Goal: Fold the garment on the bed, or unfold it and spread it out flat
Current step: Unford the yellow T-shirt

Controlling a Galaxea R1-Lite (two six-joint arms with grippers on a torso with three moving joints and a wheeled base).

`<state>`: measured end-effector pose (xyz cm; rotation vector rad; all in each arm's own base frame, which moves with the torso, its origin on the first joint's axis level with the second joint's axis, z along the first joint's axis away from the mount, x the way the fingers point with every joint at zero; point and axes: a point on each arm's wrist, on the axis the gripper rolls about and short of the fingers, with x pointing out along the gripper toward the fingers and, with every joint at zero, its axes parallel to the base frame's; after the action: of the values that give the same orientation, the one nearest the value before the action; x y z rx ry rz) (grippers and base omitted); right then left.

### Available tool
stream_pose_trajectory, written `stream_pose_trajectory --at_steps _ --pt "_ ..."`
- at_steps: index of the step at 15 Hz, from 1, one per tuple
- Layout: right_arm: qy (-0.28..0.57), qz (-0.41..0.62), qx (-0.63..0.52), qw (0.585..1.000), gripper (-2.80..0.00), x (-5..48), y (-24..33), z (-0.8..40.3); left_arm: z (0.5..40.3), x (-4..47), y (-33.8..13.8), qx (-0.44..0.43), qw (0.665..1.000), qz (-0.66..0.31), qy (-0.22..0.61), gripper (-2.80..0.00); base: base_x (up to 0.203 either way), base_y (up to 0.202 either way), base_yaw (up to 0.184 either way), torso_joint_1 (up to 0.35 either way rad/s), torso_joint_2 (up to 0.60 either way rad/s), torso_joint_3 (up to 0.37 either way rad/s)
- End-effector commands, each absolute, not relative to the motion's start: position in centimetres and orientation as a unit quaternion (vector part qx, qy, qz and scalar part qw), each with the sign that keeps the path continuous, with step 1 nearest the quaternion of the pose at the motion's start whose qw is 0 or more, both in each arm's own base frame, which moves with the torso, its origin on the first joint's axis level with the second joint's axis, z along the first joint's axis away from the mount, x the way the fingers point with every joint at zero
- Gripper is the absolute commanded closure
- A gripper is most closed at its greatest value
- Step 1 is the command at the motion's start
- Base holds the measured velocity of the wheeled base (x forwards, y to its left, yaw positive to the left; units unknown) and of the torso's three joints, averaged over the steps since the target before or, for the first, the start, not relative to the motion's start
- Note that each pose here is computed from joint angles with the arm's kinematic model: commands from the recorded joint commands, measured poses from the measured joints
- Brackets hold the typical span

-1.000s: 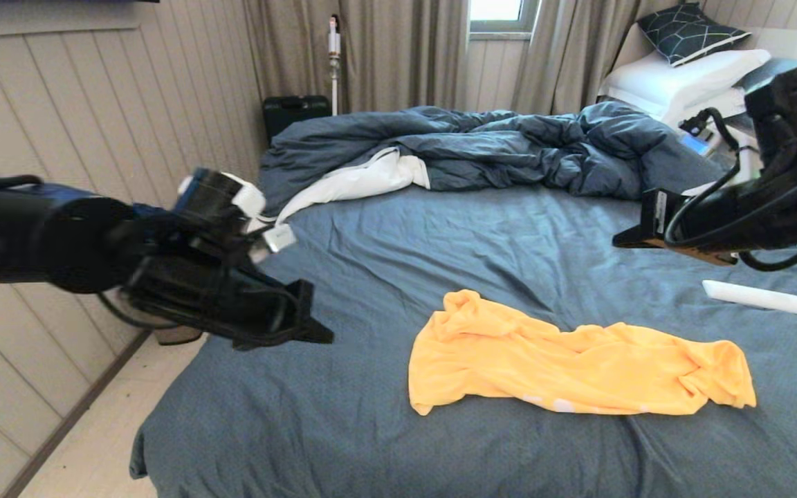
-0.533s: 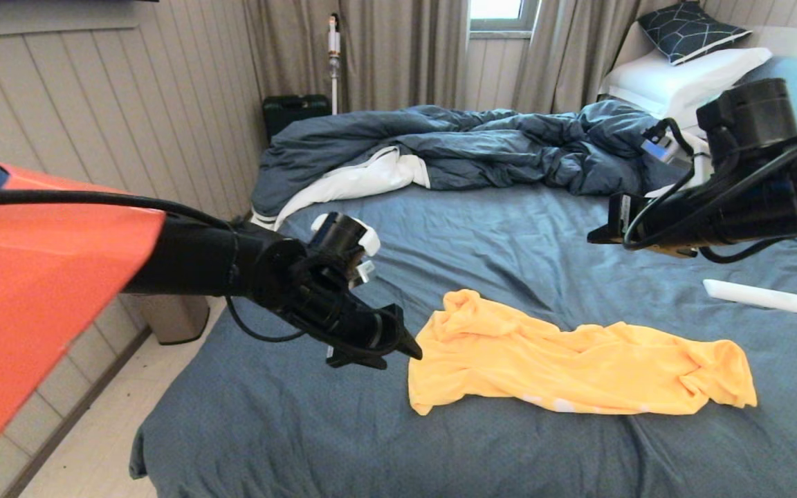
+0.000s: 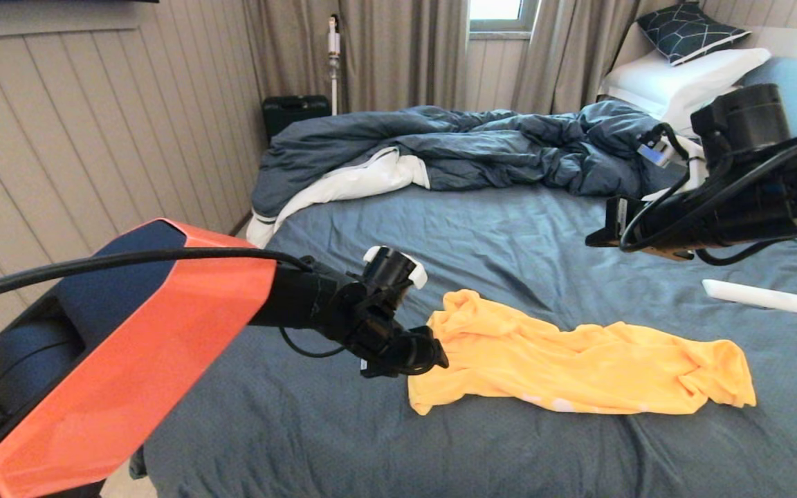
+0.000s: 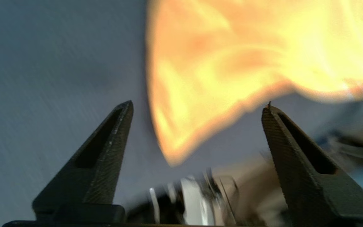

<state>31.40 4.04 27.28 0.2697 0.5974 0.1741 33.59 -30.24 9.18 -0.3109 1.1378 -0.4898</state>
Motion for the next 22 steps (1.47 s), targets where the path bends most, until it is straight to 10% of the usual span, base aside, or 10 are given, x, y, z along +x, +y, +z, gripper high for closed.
stream_pose_trajectory --at_steps 1,9,10,22 --pt "0.296 0.084 0.133 0.942 0.0 31.5 4.0 27.1 7.6 34.1 -31.1 -0.137 0.805 -0.218 0.534 -2.8 0.0 0.0 0.0 0.0 0.0 0.0" --pt "0.301 0.079 0.135 0.941 0.0 32.6 3.8 26.3 7.4 34.4 -32.4 -0.138 0.808 -0.233 0.523 -2.8 0.0 0.0 0.0 0.0 0.0 0.0" --pt "0.302 0.078 0.135 0.941 0.0 32.6 3.8 26.3 7.2 34.5 -32.5 -0.138 0.808 -0.233 0.524 0.0 0.0 0.0 0.0 0.0 0.0 0.0" --pt "0.297 0.069 0.137 0.942 0.0 32.7 3.1 26.3 8.3 32.3 -32.1 -0.122 0.803 -0.235 0.534 0.0 0.0 0.0 0.0 0.0 0.0 0.0"
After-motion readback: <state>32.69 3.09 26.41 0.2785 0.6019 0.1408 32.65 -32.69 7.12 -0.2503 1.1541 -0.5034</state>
